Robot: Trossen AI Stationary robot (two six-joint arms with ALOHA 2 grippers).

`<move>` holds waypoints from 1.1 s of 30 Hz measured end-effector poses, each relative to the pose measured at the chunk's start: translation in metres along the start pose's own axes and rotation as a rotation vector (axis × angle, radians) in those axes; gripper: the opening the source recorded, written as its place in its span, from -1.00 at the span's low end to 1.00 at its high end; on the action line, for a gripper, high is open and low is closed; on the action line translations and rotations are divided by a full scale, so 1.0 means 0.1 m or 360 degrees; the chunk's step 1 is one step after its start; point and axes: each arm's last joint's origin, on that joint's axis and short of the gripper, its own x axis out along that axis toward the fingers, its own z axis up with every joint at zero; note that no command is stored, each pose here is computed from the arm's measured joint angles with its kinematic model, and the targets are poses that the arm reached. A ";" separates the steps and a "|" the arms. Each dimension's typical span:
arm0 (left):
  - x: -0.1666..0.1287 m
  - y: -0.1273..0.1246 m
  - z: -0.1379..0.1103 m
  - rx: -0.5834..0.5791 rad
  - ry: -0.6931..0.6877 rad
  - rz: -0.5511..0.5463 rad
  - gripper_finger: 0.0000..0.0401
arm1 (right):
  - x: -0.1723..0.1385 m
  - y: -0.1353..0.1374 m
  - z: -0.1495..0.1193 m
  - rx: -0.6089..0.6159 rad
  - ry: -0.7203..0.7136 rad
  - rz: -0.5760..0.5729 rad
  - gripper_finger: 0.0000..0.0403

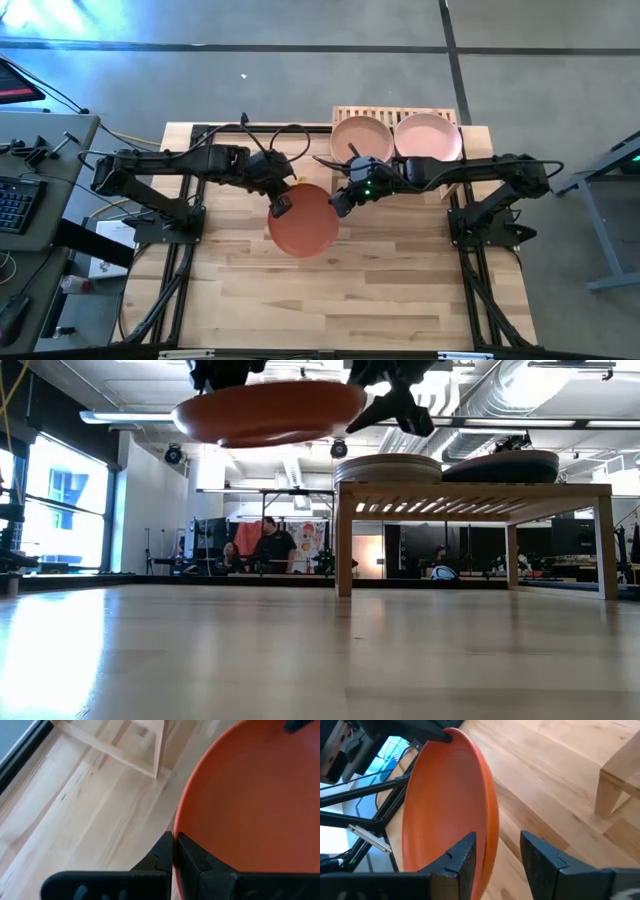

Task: Place and stack plates onto a shelf
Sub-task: Stack the orange plate on top of the apricot plate

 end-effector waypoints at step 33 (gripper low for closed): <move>0.01 0.00 0.06 0.0015 -0.0092 -0.0011 -1.00 | 0.01 -0.05 -0.03 0.0227 0.0020 -0.0099 -0.99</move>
